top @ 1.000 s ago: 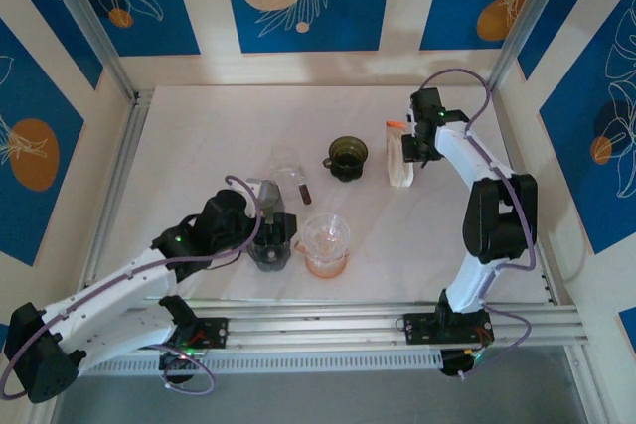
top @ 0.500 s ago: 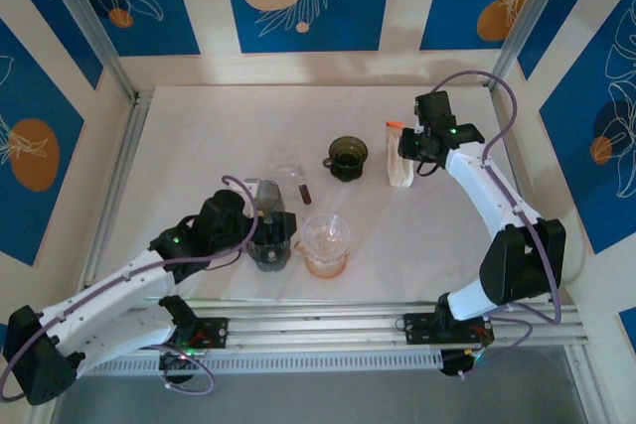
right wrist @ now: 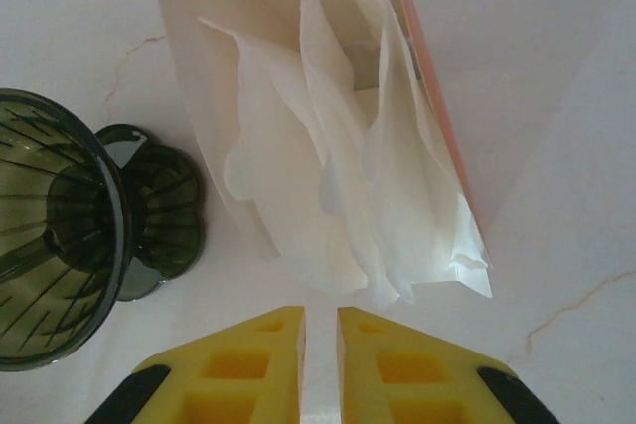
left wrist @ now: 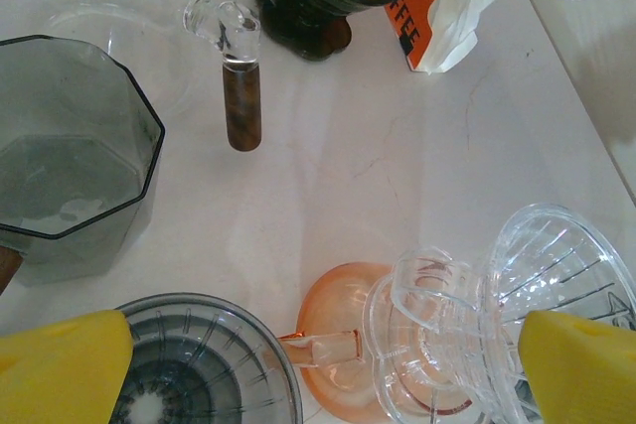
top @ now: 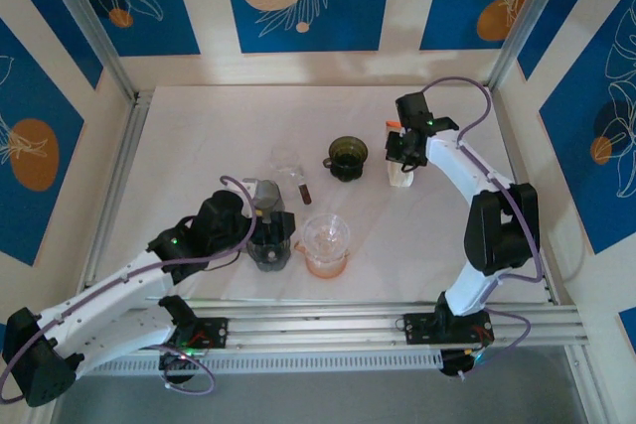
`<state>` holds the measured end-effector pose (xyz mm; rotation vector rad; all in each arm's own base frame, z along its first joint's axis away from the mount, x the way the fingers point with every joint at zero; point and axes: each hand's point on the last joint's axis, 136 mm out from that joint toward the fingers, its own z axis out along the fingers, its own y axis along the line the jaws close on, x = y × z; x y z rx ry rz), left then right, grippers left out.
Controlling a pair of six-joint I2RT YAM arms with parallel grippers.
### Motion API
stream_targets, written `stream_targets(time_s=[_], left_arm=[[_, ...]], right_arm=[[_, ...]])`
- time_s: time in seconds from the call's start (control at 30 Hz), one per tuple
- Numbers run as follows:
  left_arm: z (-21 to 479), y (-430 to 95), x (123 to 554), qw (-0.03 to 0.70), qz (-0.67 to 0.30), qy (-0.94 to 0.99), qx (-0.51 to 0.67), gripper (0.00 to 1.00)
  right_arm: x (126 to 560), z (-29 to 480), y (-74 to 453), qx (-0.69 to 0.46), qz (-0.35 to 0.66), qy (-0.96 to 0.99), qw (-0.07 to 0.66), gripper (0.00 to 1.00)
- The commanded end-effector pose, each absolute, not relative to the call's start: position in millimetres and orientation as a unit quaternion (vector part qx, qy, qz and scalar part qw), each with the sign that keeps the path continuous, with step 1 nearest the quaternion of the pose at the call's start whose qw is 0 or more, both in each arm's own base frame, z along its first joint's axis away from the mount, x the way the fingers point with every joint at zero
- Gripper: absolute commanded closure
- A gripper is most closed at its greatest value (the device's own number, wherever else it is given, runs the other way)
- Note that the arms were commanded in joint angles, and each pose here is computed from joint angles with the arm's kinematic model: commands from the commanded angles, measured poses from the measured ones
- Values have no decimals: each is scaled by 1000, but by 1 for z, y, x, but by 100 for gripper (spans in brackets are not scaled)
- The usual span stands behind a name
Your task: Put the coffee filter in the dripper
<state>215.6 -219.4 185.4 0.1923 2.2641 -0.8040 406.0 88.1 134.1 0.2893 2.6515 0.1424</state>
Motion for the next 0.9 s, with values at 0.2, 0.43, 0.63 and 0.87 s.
stream_targets(time_s=[0.2, 0.43, 0.63, 0.87], left_arm=[[193, -215, 220, 370, -304, 875, 70, 0], [190, -214, 220, 369, -302, 876, 69, 0], [190, -215, 220, 370, -303, 876, 69, 0], [188, -215, 221, 368, -301, 877, 68, 0]], right_arm=[[420, 141, 87, 115, 37, 962, 246, 83], [427, 142, 85, 112, 21, 962, 247, 83], [430, 140, 83, 108, 8, 963, 245, 82], [433, 137, 83, 103, -4, 965, 243, 82]])
